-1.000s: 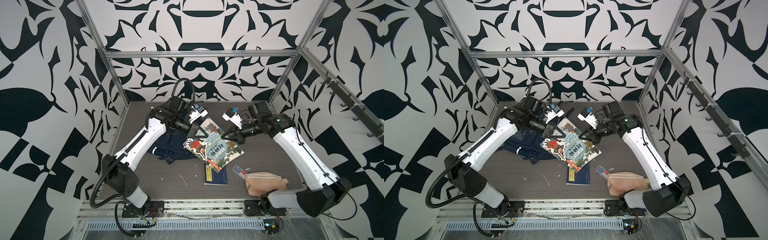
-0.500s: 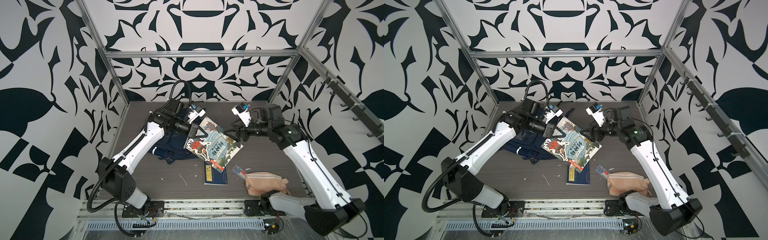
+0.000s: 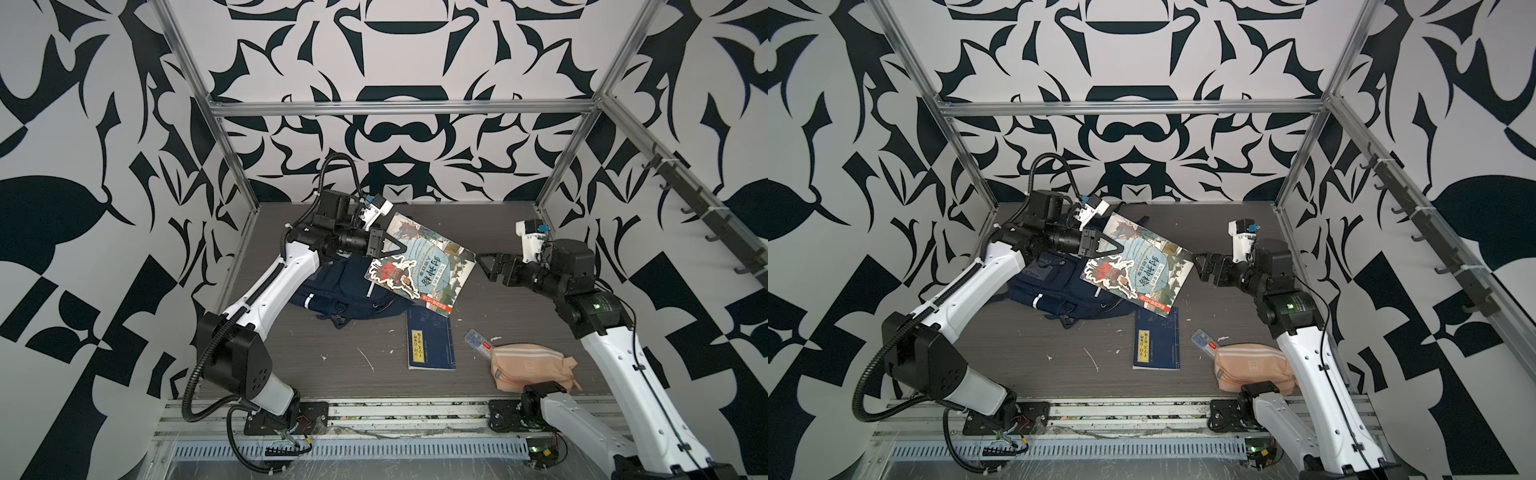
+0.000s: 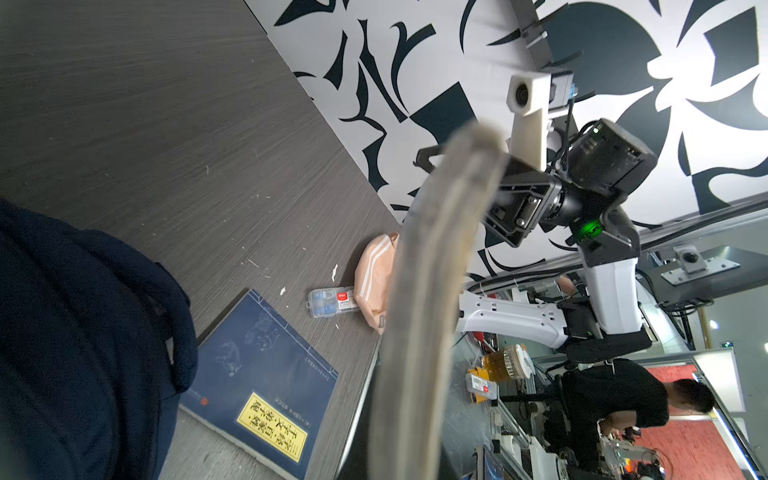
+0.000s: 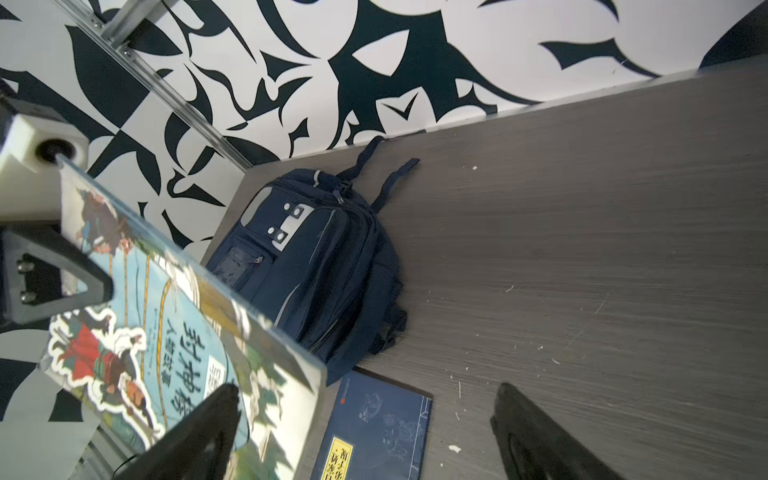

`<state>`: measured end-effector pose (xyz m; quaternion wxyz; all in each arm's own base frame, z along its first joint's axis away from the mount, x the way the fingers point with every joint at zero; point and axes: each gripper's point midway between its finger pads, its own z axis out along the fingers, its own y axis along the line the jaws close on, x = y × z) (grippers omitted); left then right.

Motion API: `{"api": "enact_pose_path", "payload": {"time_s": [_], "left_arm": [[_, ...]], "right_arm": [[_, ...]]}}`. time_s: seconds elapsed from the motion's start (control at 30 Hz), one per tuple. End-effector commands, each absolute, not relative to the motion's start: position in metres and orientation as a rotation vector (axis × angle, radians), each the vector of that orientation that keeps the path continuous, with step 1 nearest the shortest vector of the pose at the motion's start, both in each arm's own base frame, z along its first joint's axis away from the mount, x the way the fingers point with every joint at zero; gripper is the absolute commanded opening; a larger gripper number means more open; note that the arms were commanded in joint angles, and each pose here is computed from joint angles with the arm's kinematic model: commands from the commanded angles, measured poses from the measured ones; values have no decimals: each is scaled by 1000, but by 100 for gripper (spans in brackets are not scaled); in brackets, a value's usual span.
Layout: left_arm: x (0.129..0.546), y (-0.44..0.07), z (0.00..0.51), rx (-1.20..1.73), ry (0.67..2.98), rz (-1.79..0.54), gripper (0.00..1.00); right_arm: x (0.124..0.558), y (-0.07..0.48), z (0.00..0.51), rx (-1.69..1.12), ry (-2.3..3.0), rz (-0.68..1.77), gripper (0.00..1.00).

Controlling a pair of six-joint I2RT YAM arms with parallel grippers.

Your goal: Pack the student bag

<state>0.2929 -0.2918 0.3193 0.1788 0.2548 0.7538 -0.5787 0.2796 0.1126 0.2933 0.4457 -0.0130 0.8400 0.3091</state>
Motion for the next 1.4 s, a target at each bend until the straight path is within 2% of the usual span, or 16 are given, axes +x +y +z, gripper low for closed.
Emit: {"api": "enact_pose_path", "payload": {"time_s": [0.0, 0.13, 0.4, 0.57, 0.63, 0.87, 0.97, 1.03, 1.07, 1.1, 1.17, 1.27, 1.33, 1.37], "left_arm": [[293, -288, 337, 724, 2078, -1707, 0], [295, -290, 340, 720, 2072, -1734, 0], [299, -294, 344, 687, 2043, -1814, 0], [305, -297, 347, 656, 2028, -1839, 0], [307, -298, 346, 650, 2027, -1842, 0], [315, -300, 340, 609, 2050, -1835, 0], [318, -300, 332, 587, 2071, -1828, 0], [321, -300, 328, 566, 2083, -1811, 0], [323, -300, 326, 556, 2088, -1801, 1], [325, -300, 324, 544, 2096, -1790, 5], [332, -299, 317, 507, 2126, -1739, 20], [345, -293, 301, 431, 2213, -1593, 50], [357, -282, 286, 348, 2301, -1423, 75], [362, -276, 281, 321, 2325, -1340, 81]], "right_arm": [[267, 133, 296, -80, 2036, 954, 98], [253, 152, 298, -138, 1917, 1153, 96], [264, 168, 292, -202, 1900, 1288, 93], [269, 182, 297, -252, 1872, 1361, 83], [270, 189, 297, -276, 1871, 1377, 74], [271, 203, 302, -313, 1838, 1431, 22], [271, 203, 303, -313, 1828, 1430, 7], [271, 201, 304, -304, 1824, 1418, 0], [272, 200, 304, -298, 1825, 1409, 0], [272, 200, 304, -294, 1827, 1402, 0], [274, 197, 301, -269, 1846, 1370, 0], [283, 185, 289, -189, 1931, 1251, 0], [288, 175, 284, -153, 2007, 1128, 0], [288, 172, 284, -151, 2024, 1093, 0]]}}
